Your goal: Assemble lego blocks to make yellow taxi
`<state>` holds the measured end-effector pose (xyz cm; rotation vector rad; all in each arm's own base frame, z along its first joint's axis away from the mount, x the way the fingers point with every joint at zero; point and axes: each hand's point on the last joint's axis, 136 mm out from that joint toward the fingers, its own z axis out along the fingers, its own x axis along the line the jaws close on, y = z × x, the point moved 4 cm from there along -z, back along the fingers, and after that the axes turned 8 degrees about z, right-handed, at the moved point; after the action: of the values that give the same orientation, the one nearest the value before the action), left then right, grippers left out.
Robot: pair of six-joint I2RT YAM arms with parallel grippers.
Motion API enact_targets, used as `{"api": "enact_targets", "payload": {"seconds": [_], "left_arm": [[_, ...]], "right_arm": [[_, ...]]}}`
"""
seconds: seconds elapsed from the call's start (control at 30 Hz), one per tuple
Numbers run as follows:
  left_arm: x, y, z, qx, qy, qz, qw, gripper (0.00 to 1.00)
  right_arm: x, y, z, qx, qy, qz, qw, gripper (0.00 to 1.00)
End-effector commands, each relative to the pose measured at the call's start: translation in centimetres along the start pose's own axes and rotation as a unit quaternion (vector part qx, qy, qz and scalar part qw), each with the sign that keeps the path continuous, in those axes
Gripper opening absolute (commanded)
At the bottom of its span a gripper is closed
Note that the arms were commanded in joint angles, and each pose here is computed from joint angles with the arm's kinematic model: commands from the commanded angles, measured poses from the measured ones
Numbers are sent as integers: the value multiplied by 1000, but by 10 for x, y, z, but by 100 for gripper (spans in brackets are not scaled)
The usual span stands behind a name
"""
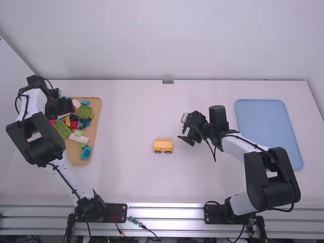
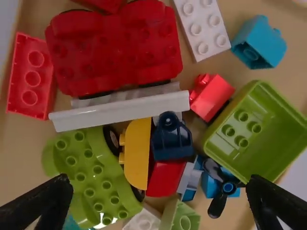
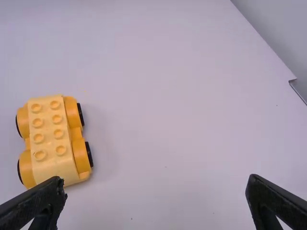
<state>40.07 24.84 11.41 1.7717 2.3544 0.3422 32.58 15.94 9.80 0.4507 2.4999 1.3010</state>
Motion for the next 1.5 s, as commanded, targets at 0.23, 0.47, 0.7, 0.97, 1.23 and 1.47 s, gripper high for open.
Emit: {"api": "enact_targets", "payload": {"seconds": [0.23, 0.47, 0.7, 0.97, 1.23, 1.47], "left_arm": [[0, -11, 19, 24, -9, 9, 1000, 55], [7, -23, 35, 35, 22, 4, 999, 47], [8, -24, 39, 34, 30, -4, 999, 40], [9, -23, 40, 29, 32, -16, 999, 36], [9, -24, 42, 28, 32, -16, 999, 40], [8, -30, 56, 22, 34, -14, 999, 40]], "right_arm": [[-3, 9, -4, -10, -7, -8, 1000, 99], [-3, 9, -5, -9, -7, -7, 1000, 99], [-3, 9, -5, -9, -7, -7, 1000, 99], [-5, 7, -4, 0, -16, -5, 1000, 99], [-6, 5, -4, 6, -21, -3, 1000, 99], [-6, 5, -4, 7, -22, -3, 1000, 99]]}}
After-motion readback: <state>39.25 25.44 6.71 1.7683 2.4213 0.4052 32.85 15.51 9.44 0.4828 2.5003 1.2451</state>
